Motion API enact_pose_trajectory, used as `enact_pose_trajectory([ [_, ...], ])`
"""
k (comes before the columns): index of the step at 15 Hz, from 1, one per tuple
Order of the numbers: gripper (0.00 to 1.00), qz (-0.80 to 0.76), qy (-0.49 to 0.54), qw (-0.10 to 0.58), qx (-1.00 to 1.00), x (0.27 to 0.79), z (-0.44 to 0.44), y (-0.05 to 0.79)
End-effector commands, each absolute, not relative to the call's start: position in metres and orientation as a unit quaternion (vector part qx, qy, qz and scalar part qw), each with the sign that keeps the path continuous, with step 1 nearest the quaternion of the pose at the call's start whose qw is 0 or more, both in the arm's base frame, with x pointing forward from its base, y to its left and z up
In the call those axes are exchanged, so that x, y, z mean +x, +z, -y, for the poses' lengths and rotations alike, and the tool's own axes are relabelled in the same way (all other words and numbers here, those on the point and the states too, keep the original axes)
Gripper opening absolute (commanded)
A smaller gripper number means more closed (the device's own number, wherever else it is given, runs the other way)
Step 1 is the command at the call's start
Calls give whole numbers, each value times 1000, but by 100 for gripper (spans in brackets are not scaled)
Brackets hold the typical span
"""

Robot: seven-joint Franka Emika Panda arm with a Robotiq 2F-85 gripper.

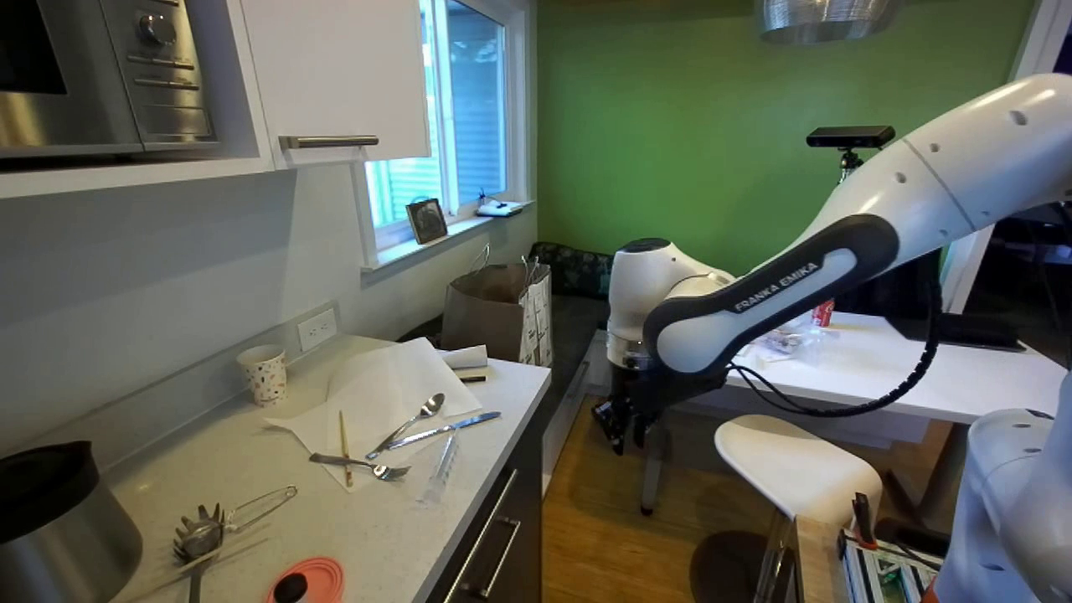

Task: Close the opened cabinet drawer

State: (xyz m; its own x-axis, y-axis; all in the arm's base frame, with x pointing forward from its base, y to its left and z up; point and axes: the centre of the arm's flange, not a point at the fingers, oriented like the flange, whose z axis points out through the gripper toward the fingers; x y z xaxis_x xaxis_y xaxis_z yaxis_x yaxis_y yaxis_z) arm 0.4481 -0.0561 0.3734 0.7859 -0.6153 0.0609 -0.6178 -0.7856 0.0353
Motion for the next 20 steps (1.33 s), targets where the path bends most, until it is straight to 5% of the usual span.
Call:
enact_pose_trajectory([
  [1,74,248,44,89,964,390,-4,419],
  [5,100,149,65,139,977,337,-69,456],
  [8,100,78,87,167,979,305,-110,470],
  [9,100,119,72,151,979,337,-95,464],
  [20,100,120,74,154,978,336,-97,466],
])
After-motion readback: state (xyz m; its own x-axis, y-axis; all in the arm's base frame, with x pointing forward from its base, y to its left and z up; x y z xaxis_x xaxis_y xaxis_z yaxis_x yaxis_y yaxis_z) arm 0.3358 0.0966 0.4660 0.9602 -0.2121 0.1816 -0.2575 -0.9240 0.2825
